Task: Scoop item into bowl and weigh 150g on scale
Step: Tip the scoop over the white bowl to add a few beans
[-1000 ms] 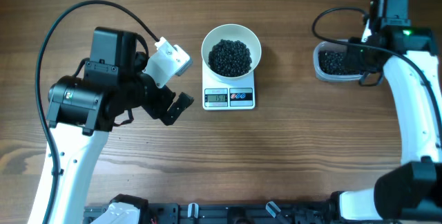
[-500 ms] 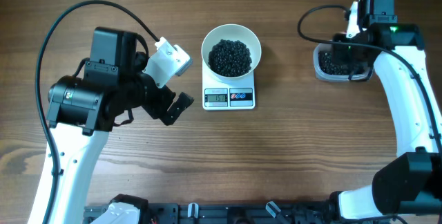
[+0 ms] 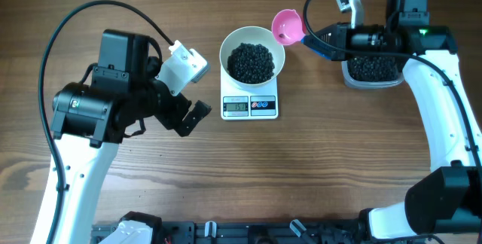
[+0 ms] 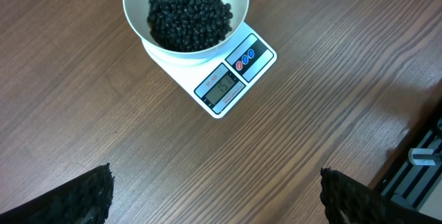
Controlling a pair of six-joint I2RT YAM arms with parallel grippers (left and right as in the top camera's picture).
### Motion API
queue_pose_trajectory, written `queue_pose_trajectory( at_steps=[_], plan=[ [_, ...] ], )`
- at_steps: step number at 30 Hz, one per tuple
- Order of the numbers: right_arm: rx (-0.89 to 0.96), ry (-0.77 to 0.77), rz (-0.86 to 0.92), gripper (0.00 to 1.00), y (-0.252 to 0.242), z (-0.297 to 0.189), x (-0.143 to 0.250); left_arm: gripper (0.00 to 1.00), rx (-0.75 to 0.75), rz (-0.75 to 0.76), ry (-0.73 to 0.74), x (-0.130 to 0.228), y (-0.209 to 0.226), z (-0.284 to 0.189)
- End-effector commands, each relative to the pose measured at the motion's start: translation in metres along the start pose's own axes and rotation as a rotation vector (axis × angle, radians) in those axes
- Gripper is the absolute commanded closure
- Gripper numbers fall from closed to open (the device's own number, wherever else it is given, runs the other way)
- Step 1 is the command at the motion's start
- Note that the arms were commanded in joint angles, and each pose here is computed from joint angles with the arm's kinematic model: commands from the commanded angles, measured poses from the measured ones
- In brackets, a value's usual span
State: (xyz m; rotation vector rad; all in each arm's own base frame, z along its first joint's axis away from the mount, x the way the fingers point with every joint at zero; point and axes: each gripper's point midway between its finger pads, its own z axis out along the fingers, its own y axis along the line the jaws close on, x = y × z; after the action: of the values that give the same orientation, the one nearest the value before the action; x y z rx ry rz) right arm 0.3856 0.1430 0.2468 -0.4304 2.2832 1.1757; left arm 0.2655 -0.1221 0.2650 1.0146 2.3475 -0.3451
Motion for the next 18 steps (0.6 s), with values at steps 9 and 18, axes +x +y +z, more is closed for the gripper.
queue_pose_trajectory(
  at_steps=[9, 18],
  plan=[
    [0.342, 0.09, -0.178, 0.96, -0.01, 0.05, 0.008, 0.0, -0.007, 0.015, -0.01, -0.003, 0.002, -0.003],
    [0.47, 0.225, -0.314, 0.96, -0.022, 0.101, 0.035, 0.0, -0.007, 0.014, -0.01, -0.003, 0.002, -0.003]
  ],
)
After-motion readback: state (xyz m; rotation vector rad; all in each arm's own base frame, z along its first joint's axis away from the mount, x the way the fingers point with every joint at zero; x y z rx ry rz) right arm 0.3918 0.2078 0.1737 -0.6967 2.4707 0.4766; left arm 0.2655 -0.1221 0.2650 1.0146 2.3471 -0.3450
